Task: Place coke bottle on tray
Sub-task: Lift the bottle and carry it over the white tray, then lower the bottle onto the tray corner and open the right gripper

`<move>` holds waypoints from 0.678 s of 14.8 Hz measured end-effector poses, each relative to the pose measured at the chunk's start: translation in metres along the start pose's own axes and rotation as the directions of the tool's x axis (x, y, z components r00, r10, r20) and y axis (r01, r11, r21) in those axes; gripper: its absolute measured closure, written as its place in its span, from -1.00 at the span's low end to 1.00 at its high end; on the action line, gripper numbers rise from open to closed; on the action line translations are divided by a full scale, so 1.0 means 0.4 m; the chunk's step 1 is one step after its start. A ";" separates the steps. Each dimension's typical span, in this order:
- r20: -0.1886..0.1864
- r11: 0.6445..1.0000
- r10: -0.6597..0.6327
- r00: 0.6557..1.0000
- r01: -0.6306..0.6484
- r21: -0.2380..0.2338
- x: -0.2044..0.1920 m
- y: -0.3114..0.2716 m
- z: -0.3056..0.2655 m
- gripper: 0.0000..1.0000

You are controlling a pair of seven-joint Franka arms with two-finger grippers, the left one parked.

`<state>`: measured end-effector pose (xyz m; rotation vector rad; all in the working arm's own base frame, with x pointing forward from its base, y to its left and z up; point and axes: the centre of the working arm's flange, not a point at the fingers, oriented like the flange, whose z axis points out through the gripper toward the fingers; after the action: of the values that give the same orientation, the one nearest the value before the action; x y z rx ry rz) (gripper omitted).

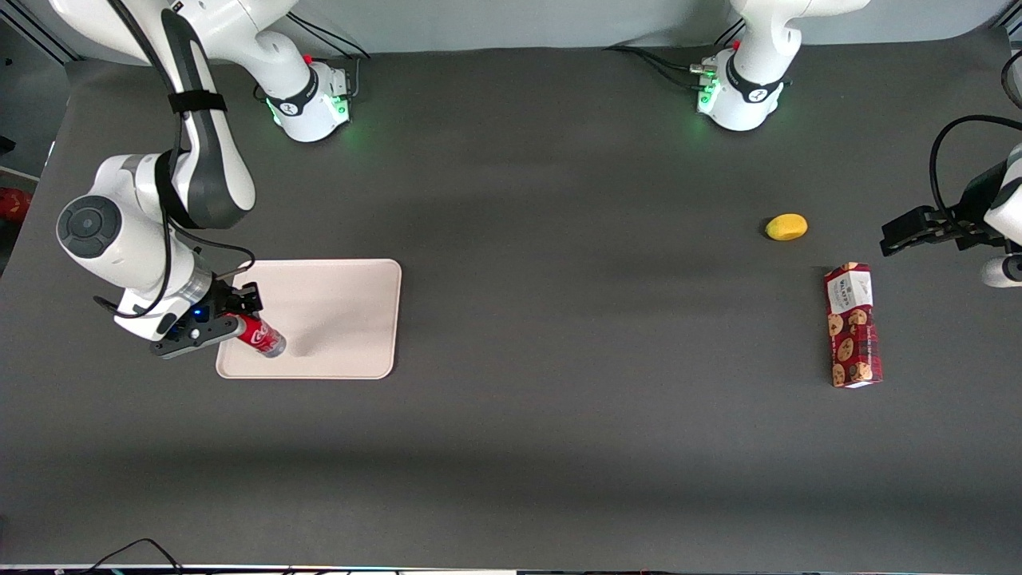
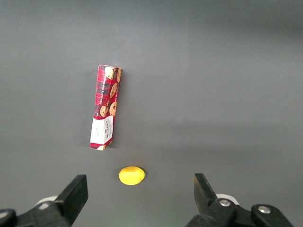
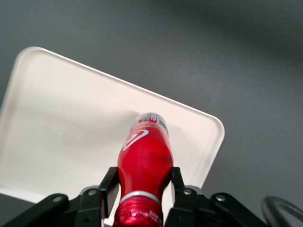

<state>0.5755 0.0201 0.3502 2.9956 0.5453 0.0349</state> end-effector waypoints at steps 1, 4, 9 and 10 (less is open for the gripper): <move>0.002 1.000 -0.010 1.000 0.010 -0.004 -0.021 0.024 0.020 0.00; 0.012 0.999 -0.051 0.999 0.051 0.000 -0.065 0.091 0.052 0.00; 0.031 0.996 -0.078 0.996 0.077 0.038 -0.097 0.132 0.117 0.00; 0.041 0.996 -0.079 0.996 0.077 0.037 -0.099 0.132 0.129 0.00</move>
<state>0.5589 -0.0477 0.3038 2.9982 0.6641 -0.0438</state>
